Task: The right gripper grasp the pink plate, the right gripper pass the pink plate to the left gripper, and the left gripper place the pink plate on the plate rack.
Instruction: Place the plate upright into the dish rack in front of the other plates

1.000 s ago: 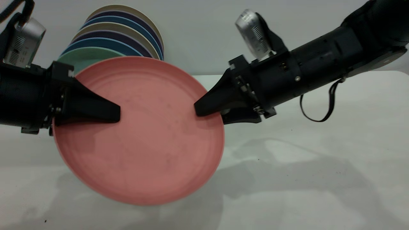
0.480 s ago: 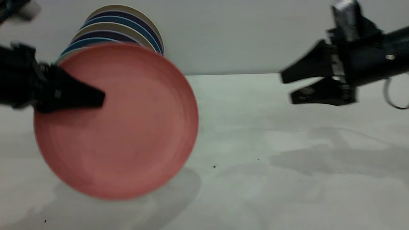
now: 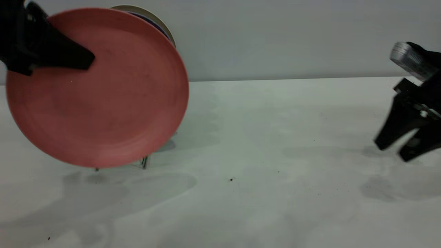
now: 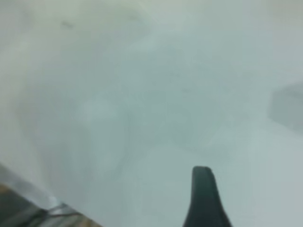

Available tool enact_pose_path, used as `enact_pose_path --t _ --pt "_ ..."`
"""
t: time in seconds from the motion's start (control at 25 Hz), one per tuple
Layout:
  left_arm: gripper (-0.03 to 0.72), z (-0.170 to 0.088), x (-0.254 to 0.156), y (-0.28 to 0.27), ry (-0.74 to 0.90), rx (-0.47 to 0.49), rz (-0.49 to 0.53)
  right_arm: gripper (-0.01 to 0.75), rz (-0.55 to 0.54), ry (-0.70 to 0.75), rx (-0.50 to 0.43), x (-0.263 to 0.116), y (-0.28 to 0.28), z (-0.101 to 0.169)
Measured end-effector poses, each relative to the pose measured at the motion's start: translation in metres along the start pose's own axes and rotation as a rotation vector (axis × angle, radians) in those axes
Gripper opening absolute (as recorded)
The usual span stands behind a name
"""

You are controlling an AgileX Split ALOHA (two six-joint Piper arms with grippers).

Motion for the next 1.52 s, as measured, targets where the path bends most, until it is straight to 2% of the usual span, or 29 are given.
enact_pose_path --t 0.2,0.36,0.52,0.72,1.08,1.52 --pt "0.128 0.015 0.006 -0.012 0.298 -0.048 0.070 0.541 0.001 0.033 -0.151 0.004 -0.019 -0.014" --pt "0.128 0.028 0.007 -0.019 0.480 -0.041 0.120 0.541 0.004 0.036 -0.158 0.008 -0.028 -0.010" --pt "0.128 0.041 0.015 -0.023 0.577 0.000 0.120 0.541 0.019 0.039 -0.154 0.006 -0.029 -0.009" --pt "0.128 0.056 0.022 -0.022 0.595 0.036 0.116 0.541 0.021 0.038 -0.154 0.006 -0.029 -0.009" --pt "0.128 0.067 -0.001 0.003 0.556 0.039 0.169 0.541 0.021 0.039 -0.154 0.006 -0.029 -0.009" --pt "0.128 0.066 -0.020 0.026 0.524 -0.006 0.191 0.541 0.021 0.038 -0.154 0.006 -0.029 -0.009"
Point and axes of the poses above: a point on each arm's last joint axis where the gripper is mounted, y pointing out along that axis toward the gripper, z along the wrist's bending axis when the last joint is at zero, x = y × z, the point moved 7 cm from there along y, pointing out along that axis toward the gripper, and after that the axes turned 12 degrees about y, right-handed, at the moved point
